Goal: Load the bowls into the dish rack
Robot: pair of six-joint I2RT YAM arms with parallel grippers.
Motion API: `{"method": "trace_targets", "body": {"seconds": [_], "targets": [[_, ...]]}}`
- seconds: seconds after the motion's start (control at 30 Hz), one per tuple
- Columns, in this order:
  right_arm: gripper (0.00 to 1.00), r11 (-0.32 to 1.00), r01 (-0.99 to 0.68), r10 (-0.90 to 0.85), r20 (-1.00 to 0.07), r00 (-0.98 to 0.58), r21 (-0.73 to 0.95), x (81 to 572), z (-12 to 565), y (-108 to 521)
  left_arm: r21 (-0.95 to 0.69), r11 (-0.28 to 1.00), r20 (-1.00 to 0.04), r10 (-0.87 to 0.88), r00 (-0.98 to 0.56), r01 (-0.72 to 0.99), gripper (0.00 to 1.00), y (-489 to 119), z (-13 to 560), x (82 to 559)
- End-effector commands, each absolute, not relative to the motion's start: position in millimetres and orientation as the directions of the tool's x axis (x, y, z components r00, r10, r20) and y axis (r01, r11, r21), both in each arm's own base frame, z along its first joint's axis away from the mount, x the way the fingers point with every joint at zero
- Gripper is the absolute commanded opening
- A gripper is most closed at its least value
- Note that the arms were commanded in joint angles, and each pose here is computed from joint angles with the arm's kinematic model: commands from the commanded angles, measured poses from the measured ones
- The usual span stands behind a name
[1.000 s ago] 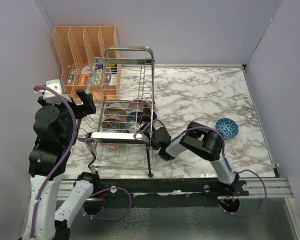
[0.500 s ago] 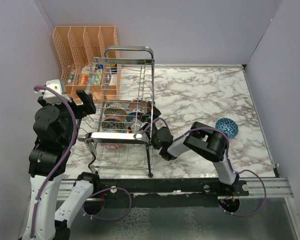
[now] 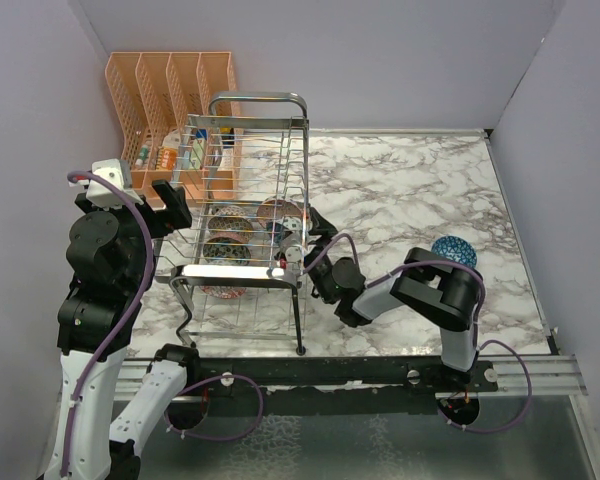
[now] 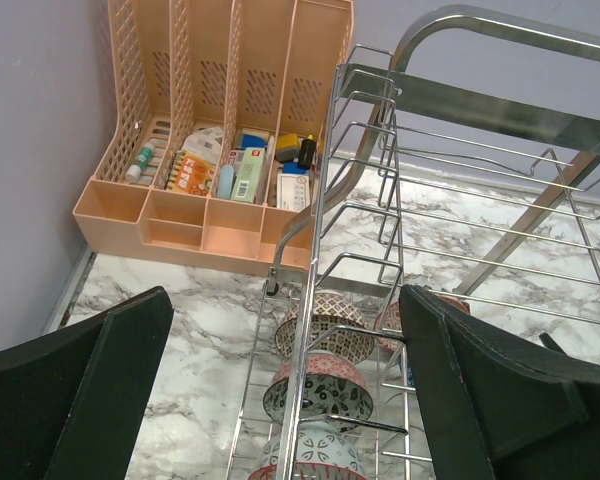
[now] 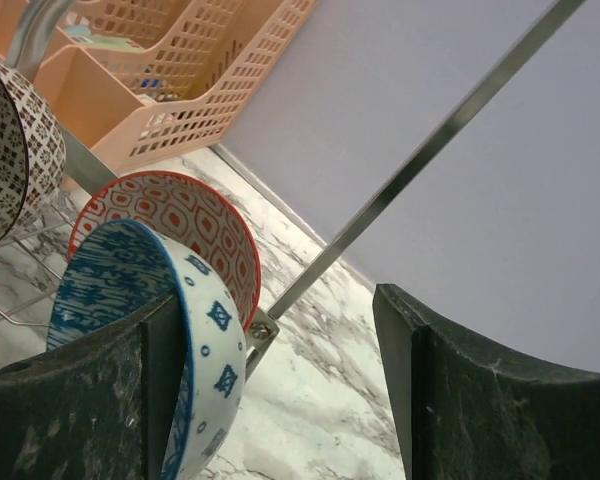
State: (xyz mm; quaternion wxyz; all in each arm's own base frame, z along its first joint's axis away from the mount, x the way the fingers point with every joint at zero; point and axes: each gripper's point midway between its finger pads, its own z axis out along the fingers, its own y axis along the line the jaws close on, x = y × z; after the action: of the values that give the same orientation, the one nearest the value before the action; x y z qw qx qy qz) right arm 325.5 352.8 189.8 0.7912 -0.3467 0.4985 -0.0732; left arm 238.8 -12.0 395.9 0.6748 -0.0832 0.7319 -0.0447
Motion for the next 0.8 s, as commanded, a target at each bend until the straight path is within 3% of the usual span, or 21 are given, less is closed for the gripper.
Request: {"method": "trace_targets", "body": {"seconds": [0.0, 0.77], "targets": [[0.72, 0.828, -0.279, -0.296, -0.803, 0.518, -0.486, 316, 217, 355, -0.17, 0.983, -0.982, -0.176, -0.076, -0.075, 0.99, -9, 393, 236], [0.72, 0.781, -0.466, -0.171, -0.859, 0.482, -0.416, 312, 214, 406, -0.15, 0.984, -0.985, -0.158, -0.075, -0.099, 0.99, -3, 390, 234]]}}
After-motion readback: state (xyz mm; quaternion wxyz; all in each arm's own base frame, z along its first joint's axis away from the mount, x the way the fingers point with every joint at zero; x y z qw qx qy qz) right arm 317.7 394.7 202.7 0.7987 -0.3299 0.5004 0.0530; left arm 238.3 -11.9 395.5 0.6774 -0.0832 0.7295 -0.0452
